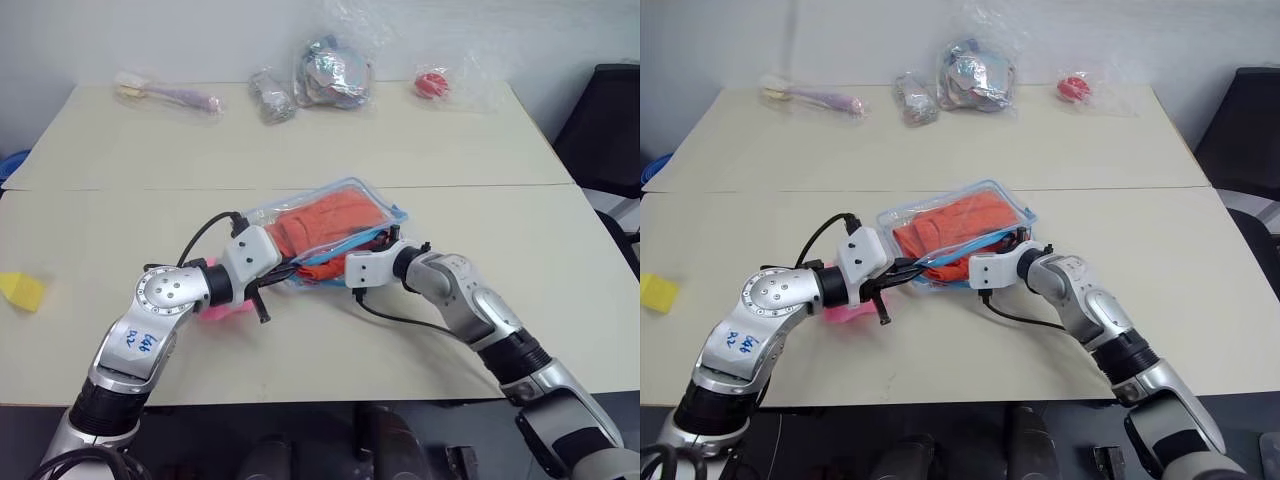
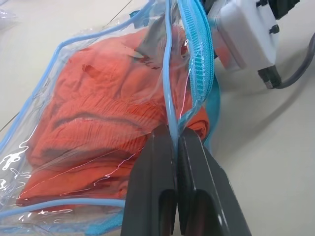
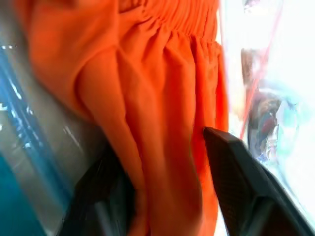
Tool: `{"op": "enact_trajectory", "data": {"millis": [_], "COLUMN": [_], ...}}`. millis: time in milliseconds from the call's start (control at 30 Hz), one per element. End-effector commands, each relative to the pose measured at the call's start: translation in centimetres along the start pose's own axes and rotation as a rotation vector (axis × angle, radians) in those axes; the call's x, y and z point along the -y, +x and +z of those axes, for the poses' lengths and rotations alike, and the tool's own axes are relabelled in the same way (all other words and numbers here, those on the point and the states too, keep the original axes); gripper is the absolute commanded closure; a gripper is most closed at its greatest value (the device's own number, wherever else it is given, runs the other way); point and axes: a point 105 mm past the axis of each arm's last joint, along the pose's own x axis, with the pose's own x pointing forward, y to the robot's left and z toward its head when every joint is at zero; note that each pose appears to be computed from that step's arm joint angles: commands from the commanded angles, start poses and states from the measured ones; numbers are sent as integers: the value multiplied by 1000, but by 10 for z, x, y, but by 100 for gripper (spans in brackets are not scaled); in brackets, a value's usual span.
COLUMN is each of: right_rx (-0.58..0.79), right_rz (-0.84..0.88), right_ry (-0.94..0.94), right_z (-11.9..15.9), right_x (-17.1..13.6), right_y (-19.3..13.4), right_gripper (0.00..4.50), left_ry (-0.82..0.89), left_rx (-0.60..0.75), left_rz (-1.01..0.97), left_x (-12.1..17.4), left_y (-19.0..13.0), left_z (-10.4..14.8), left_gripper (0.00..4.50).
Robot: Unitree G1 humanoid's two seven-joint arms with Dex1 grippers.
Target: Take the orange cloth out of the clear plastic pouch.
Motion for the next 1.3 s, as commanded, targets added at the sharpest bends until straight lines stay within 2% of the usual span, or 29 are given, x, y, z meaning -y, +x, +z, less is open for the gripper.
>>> {"op": "enact_trajectory", "data": {"millis": [33, 100, 267, 533, 667, 933, 1000, 1133, 1233, 1300], "right_rx": [14, 22, 56, 228, 257, 300, 251, 92, -43, -141], "right_rz": [67, 73, 82, 131, 204, 309, 308, 172, 21, -85], "right_ry": [11, 7, -21, 105, 106, 275, 322, 377, 411, 457], "right_z": [2, 3, 10, 49, 51, 50, 35, -14, -60, -96], "right_x": [-17, -19, -19, 5, 14, 47, 60, 97, 116, 116], "right_y": [0, -3, -17, -68, -99, -162, -177, -200, -211, -215], "right_gripper": [378, 447, 447, 447, 447, 447, 447, 447, 450, 450], "left_ry": [28, 24, 24, 58, 68, 105, 129, 149, 164, 200], "left_rx": [42, 41, 21, -52, -60, -73, -72, -62, -42, -50], "left_rz": [4, 7, 16, 88, 105, 86, 60, -2, -80, -112], "left_x": [-1, -1, -1, -19, -28, -33, -31, -28, -22, -19], "left_y": [1, 2, 6, 22, 28, 28, 26, 15, 5, 0], "left_z": [13, 13, 8, -8, -10, -17, -17, -18, -14, -15], "left_gripper": [450, 450, 450, 450, 450, 450, 450, 450, 383, 311]}}
